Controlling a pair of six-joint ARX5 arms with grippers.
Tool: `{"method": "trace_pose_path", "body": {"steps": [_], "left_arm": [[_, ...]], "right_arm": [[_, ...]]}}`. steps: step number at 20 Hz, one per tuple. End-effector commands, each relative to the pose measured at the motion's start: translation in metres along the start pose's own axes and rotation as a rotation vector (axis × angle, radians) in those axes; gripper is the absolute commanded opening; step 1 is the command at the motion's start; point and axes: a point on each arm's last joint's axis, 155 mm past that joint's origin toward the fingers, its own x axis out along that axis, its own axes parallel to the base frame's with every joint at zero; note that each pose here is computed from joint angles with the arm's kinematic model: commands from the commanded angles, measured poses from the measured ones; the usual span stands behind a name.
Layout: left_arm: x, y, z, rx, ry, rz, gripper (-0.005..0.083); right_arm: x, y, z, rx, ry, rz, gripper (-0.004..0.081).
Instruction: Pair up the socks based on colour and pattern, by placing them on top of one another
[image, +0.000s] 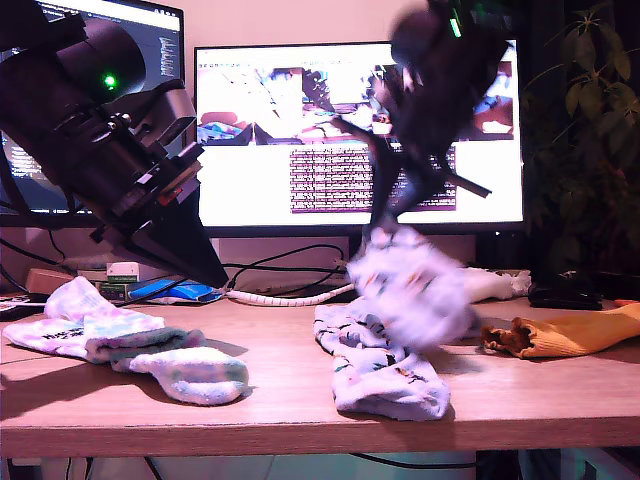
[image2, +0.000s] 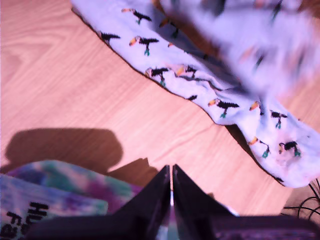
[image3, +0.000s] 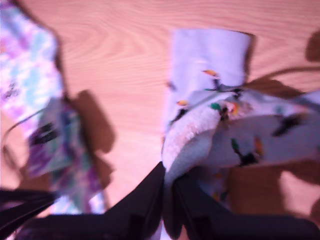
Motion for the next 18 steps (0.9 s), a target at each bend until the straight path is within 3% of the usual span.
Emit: {"method": "trace_pose_path", "body": {"steps": [1,4,8,9,13,18], "left_arm": [[0.005,-0.005,-0.006,-0.007,0.017,-0.024,-0.0011],[0.007,-0.021,-0.002,-0.007,0.004,-0.079,0.0002],[0.012,-0.053,0.027,0.021,-0.099,-0.162,0.0309],[0.013,-0.059,0.032,0.039,-0.118,-0.17,0.0332],[0.01,-0.07,0.046,-0.006,-0.166,-0.234,0.0347],[0.01,-0.058,0.056,-0.047,-0.208,-0.223,0.0367]], "right_arm": [[-0.001,0.004,-0.005,-0.018,0.027,-0.002,-0.0012],[-0.007,0.014,-0.002,-0.037,0.022,0.008,-0.0012],[-0.008,0.028,-0.004,-0.056,0.028,0.037,-0.0012],[-0.009,0.035,-0.005,-0.058,0.032,0.062,-0.0012],[-0.024,0.062,0.009,-0.076,0.003,0.153,-0.0012],[-0.045,0.083,0.027,-0.098,-0.045,0.218,-0.0012]]}}
